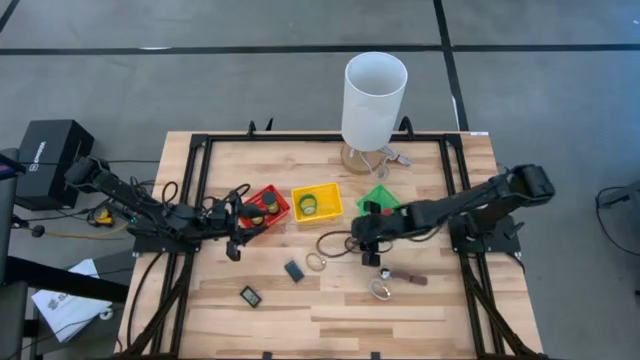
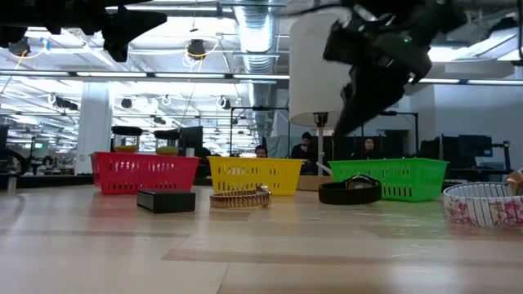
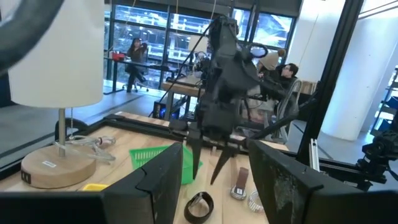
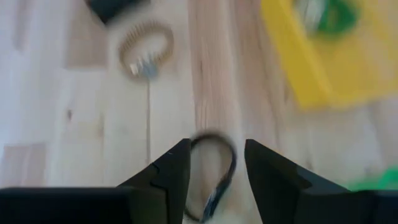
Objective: Pick & Place Office items
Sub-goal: Put the black watch into the yellow basket
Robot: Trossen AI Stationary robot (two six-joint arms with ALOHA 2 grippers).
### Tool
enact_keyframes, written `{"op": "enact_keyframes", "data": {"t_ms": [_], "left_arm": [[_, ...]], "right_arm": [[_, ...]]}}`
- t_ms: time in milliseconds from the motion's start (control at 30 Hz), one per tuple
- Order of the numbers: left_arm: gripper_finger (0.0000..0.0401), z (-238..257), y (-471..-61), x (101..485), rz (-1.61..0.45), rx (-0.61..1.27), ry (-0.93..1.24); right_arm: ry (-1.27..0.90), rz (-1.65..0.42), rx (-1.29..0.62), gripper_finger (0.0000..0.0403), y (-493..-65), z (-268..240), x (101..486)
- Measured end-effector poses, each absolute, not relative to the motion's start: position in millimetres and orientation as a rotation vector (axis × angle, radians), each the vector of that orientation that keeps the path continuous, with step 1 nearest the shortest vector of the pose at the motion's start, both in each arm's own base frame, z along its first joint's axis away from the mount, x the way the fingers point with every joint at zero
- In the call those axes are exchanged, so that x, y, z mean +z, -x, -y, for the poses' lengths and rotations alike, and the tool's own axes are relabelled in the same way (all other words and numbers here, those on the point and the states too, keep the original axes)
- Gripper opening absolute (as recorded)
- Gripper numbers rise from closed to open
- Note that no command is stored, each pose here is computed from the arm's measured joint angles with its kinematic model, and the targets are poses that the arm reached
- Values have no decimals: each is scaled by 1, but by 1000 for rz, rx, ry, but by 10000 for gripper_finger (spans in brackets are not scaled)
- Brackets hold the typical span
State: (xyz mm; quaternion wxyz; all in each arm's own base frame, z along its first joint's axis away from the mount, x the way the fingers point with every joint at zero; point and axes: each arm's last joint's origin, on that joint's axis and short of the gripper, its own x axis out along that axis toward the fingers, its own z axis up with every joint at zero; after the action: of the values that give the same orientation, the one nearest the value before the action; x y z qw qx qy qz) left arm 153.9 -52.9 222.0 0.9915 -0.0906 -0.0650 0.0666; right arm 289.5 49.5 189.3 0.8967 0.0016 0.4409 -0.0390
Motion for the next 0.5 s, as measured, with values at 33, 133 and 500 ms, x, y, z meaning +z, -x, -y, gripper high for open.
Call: {"op": "enact_keyframes", "data": {"t_ms": [33,133,500], "left_arm": [[181,53,-154,222,130,133,182],[181,53,-154,222,131,134,182],[181,53,-154,222,131,133,182]], "right_arm": [[-27,-968,-104,146,-293,-51,189],[-76,-1108,-173,149,-304,-53,186],[-101,-1369,-279,142,-332,-56,153]]}}
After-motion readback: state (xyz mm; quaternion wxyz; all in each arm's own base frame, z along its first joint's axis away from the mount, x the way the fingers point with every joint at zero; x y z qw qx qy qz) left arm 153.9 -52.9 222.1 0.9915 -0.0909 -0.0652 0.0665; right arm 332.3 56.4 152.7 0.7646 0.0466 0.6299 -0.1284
